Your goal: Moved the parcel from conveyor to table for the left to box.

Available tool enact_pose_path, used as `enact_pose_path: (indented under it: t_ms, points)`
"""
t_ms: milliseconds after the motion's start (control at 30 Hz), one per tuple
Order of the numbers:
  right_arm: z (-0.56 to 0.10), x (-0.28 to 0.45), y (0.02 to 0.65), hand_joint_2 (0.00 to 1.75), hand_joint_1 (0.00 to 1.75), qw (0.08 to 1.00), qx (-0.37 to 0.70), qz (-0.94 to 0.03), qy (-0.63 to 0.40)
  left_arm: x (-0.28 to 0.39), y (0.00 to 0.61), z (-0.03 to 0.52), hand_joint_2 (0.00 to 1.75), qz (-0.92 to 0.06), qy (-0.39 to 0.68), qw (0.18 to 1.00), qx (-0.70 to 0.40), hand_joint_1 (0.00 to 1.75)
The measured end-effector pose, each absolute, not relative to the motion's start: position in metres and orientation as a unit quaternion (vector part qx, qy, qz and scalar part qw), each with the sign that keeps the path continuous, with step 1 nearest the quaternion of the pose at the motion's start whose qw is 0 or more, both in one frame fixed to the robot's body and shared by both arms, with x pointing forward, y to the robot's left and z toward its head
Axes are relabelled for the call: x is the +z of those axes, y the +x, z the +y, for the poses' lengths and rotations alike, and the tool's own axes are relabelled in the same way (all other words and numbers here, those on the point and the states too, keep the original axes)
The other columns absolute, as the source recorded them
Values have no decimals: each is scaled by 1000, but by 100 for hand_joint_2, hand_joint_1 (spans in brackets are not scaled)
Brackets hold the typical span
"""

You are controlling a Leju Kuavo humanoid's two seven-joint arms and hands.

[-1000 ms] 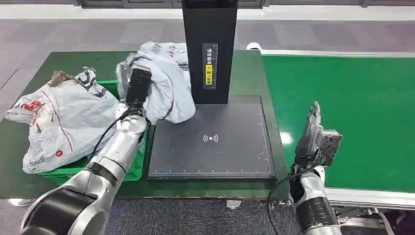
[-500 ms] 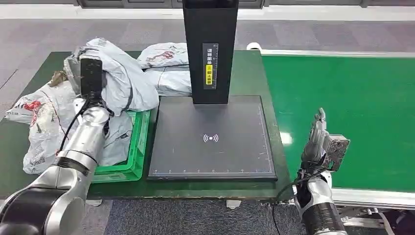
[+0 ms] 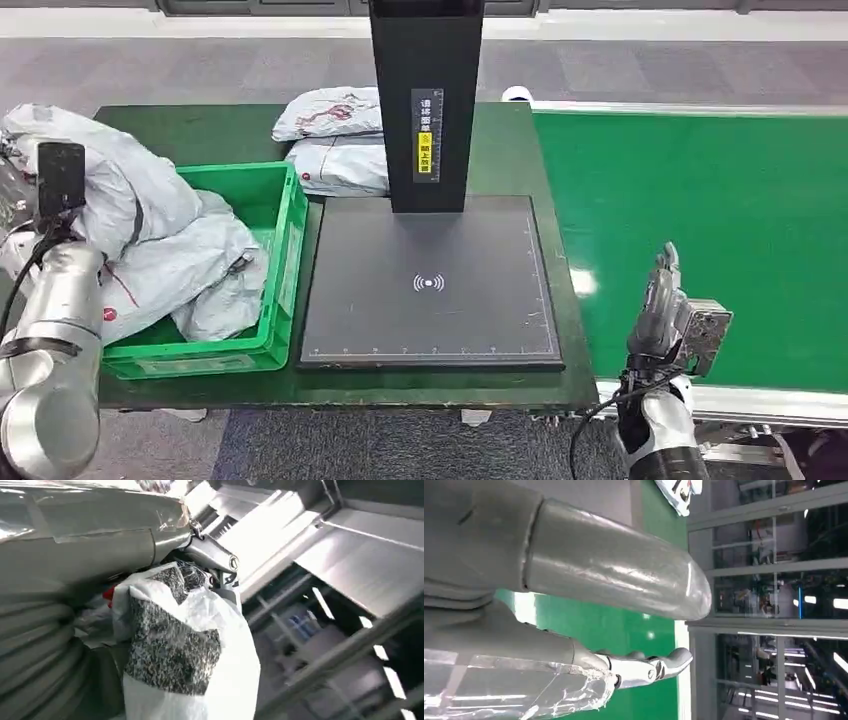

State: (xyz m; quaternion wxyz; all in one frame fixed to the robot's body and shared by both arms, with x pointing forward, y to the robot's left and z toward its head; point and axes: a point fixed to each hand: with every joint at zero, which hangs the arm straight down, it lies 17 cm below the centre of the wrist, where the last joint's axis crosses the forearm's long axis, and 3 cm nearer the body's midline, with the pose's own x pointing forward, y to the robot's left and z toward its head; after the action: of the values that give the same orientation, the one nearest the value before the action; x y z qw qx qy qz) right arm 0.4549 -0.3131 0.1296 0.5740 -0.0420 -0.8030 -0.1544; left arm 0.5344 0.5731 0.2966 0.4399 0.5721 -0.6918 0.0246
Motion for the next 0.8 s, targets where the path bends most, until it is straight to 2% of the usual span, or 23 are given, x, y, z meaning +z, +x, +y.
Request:
enact_pose_path:
  t_ms: [133, 533, 800]
  points:
    - [-316, 131, 449, 0, 0, 572, -154, -805, -44, 285, 532, 588, 175, -683, 568, 459, 9, 0]
    - [-331, 131, 432, 0, 0, 566, -161, -807, -51, 230, 552, 536, 175, -731, 438, 512, -105, 0]
    - [-332, 143, 440, 0, 0, 555, -151, -817, -47, 200, 549, 496, 175, -747, 372, 517, -190, 0]
